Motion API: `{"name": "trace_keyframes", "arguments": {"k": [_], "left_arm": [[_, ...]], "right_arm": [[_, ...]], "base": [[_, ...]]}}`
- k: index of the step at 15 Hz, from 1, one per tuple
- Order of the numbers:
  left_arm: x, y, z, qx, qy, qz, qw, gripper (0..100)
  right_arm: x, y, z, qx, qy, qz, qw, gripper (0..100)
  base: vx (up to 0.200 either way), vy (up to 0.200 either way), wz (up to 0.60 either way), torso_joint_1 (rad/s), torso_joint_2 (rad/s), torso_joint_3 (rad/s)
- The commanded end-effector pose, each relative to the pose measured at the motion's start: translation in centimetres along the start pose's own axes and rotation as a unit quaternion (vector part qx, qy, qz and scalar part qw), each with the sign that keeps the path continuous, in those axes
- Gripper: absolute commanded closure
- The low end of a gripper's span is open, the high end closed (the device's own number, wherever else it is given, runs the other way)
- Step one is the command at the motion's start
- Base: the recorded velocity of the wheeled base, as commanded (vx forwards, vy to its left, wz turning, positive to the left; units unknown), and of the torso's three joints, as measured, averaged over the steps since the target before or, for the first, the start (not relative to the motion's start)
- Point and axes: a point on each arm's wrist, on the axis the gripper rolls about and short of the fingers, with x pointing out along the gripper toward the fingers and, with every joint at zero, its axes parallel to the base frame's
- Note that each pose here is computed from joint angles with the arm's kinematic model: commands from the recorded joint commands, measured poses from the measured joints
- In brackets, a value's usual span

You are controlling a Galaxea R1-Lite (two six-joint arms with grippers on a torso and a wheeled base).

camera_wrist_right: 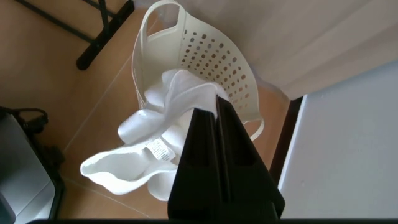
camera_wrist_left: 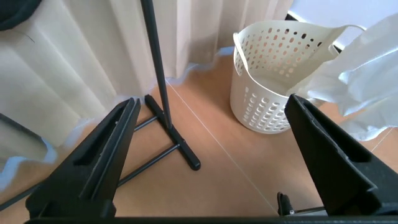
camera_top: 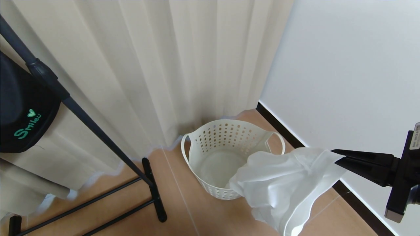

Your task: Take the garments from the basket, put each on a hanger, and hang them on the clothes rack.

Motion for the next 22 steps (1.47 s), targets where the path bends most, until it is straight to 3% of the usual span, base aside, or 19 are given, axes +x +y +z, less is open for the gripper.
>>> {"name": "trace_keyframes", "arguments": {"k": [1, 11, 22], "left_arm": [[0.01, 0.0, 0.01, 0.0, 0.0, -0.001, 1.0, 0], [0.01, 0.0, 0.01, -0.002, 0.0, 0.0, 1.0, 0], [0.01, 0.0, 0.01, -0.001, 0.0, 0.0, 1.0, 0]], "right_arm": [[0.26, 0.01, -0.02, 0.012, 0.004, 0.002, 0.9999, 100], [0.55, 0.07, -0.12, 0.019, 0.009, 0.005, 0.9998, 100], [0.57, 0.12, -0.2, 0.019, 0.011, 0.006, 0.9998, 100]], "base": [[0.0, 0.0, 0.0, 0.012, -0.03, 0.159], [0.0, 0.0, 0.0, 0.087, -0.4, -0.117], [0.0, 0.0, 0.0, 0.182, -0.51, -0.207]]}}
